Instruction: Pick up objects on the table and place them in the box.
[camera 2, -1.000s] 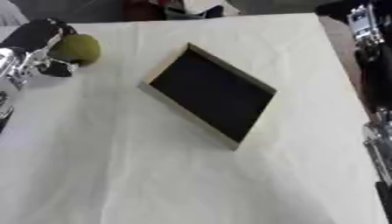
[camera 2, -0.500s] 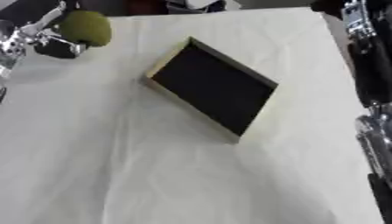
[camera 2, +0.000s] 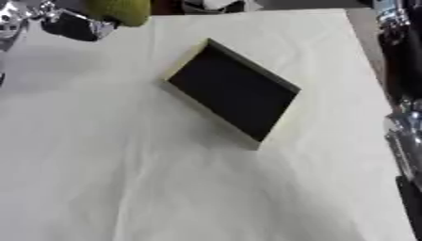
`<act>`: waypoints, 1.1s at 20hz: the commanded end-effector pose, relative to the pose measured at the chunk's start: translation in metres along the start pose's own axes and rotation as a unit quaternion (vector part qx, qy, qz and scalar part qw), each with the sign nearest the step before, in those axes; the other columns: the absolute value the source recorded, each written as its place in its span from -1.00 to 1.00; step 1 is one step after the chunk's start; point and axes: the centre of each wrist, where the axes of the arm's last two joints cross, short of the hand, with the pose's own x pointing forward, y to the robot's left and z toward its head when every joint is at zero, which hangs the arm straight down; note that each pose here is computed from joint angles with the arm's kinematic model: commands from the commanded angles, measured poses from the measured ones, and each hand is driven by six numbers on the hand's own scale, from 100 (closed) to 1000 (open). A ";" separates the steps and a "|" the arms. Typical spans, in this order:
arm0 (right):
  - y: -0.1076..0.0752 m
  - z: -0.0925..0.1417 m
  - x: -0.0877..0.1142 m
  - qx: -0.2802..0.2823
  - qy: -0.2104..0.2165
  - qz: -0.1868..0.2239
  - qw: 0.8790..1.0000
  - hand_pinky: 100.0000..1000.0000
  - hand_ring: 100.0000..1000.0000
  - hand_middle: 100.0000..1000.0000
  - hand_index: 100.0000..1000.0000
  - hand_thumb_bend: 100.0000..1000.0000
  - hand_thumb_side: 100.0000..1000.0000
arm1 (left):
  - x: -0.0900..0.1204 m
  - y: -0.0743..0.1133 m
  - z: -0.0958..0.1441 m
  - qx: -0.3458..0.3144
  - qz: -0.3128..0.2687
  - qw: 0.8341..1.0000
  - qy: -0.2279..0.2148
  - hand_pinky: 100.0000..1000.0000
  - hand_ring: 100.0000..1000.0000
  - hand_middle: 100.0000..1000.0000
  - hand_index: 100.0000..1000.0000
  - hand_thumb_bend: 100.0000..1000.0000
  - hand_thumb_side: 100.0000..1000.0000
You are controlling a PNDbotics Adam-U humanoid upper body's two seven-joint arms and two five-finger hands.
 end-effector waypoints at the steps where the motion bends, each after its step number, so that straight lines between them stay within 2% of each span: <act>1: -0.008 -0.009 0.011 -0.021 -0.031 0.008 0.999 0.67 0.39 0.39 0.53 -1.00 0.41 | 0.031 0.015 -0.006 0.023 -0.003 0.999 -0.046 0.12 0.20 0.18 0.38 -0.84 -1.00; 7: -0.014 -0.021 0.020 -0.062 -0.069 0.026 0.995 0.68 0.41 0.41 0.53 -1.00 0.24 | 0.066 -0.005 -0.021 0.018 -0.009 0.997 -0.074 0.13 0.20 0.18 0.38 -0.82 -1.00; 12: -0.014 -0.028 0.026 -0.052 -0.094 0.032 0.994 0.68 0.41 0.41 0.53 -1.00 0.20 | 0.084 -0.029 -0.033 0.008 -0.014 0.996 -0.085 0.14 0.20 0.19 0.39 -0.82 -1.00; 17: -0.013 -0.029 0.027 -0.045 -0.096 0.029 0.994 0.68 0.41 0.40 0.53 -1.00 0.21 | 0.091 -0.048 -0.041 -0.013 -0.007 0.996 -0.085 0.13 0.21 0.20 0.40 -0.82 -1.00; 22: -0.009 -0.028 0.026 -0.038 -0.091 0.018 0.995 0.68 0.41 0.40 0.53 -1.00 0.24 | 0.086 -0.069 -0.049 -0.041 0.008 0.998 -0.056 0.12 0.22 0.20 0.40 -0.81 -1.00</act>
